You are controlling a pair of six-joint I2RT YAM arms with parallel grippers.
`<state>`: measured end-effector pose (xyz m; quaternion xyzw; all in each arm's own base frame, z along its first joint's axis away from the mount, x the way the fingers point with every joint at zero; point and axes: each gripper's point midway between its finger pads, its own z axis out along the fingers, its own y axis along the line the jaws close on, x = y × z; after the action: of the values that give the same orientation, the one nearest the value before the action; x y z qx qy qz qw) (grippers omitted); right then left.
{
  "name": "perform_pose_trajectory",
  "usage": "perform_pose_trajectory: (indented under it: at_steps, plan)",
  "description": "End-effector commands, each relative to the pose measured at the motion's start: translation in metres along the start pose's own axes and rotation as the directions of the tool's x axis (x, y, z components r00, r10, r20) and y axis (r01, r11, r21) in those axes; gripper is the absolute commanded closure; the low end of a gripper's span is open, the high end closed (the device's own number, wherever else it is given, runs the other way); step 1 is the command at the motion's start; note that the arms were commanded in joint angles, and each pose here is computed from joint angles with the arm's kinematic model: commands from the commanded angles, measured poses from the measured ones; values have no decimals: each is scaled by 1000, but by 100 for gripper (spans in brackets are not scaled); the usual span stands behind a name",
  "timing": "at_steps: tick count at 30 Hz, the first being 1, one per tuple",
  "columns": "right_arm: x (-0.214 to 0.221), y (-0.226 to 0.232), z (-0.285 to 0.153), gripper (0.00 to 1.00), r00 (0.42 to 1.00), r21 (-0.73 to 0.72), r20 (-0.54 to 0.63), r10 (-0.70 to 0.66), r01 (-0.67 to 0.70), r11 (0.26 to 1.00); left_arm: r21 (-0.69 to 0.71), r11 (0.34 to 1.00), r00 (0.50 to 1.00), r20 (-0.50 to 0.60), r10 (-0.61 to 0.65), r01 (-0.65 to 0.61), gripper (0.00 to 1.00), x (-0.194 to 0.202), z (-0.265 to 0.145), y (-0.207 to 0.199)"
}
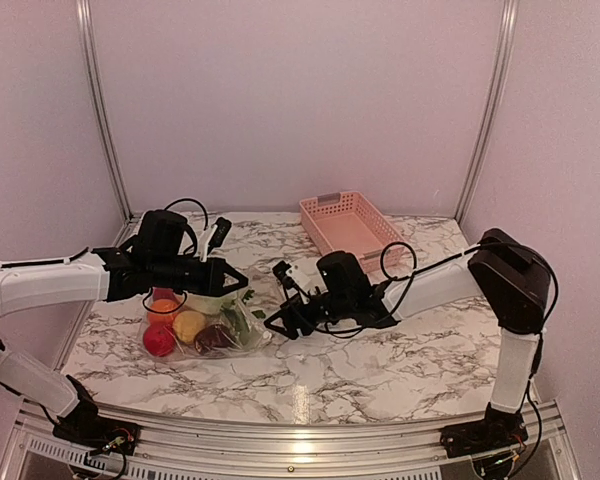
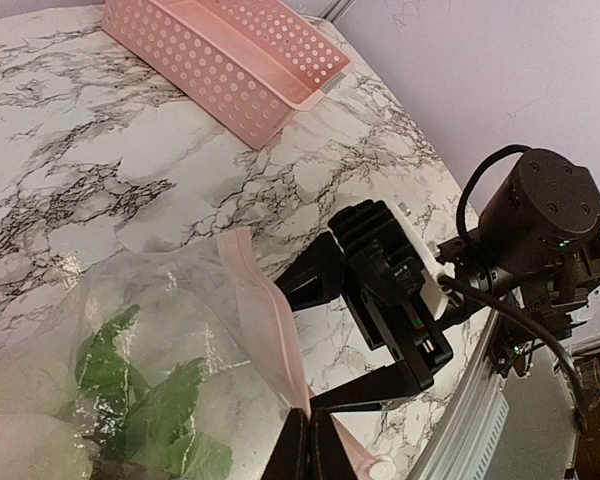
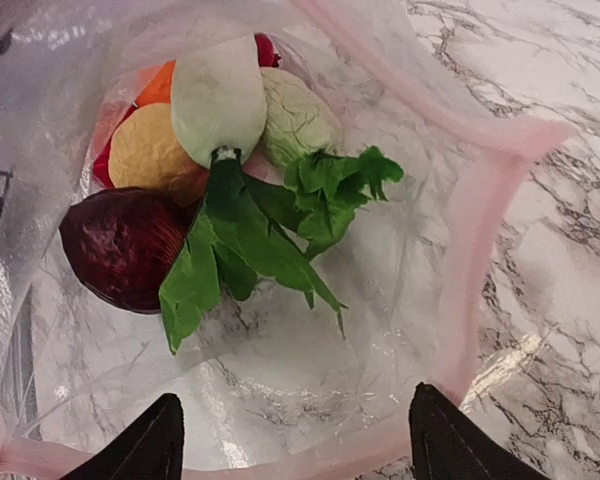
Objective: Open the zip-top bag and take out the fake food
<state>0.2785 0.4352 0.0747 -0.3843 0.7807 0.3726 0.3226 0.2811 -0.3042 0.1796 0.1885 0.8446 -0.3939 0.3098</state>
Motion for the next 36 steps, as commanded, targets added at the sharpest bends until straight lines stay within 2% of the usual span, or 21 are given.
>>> perform_pose_trajectory:
  at_steps: [1,5,17,19,23,28,30,33,36]
  plan:
    - [-57,26,-5,23,970,-36,172,-173,181,983,59,998,1000,7,21,-22,100,-8,3,-11]
    - [-68,39,9,23,939,-45,207,-273,288,957,68,997,1000,-9,20,-19,100,-6,5,-13]
    - [-67,40,47,22,908,-75,270,-320,351,933,63,998,1000,-11,-1,2,100,-12,7,-13]
    - [-65,40,51,22,907,-86,269,-325,359,929,41,999,1000,3,-24,24,90,-18,3,-9]
    - [-56,36,58,21,903,-77,249,-351,379,922,-5,988,987,57,-153,154,58,-29,-21,21]
    - [-41,33,66,20,908,-98,214,-359,386,917,-147,941,938,213,-272,306,23,-36,-75,76]
    - [-38,34,67,20,909,-113,208,-362,390,914,-256,883,908,259,-330,394,20,-26,-94,111]
    - [-34,35,70,21,907,-131,198,-371,400,907,-419,751,860,280,-427,510,22,6,-116,163]
    - [-34,38,73,24,901,-146,199,-385,415,898,-475,666,816,283,-504,575,23,34,-125,193]
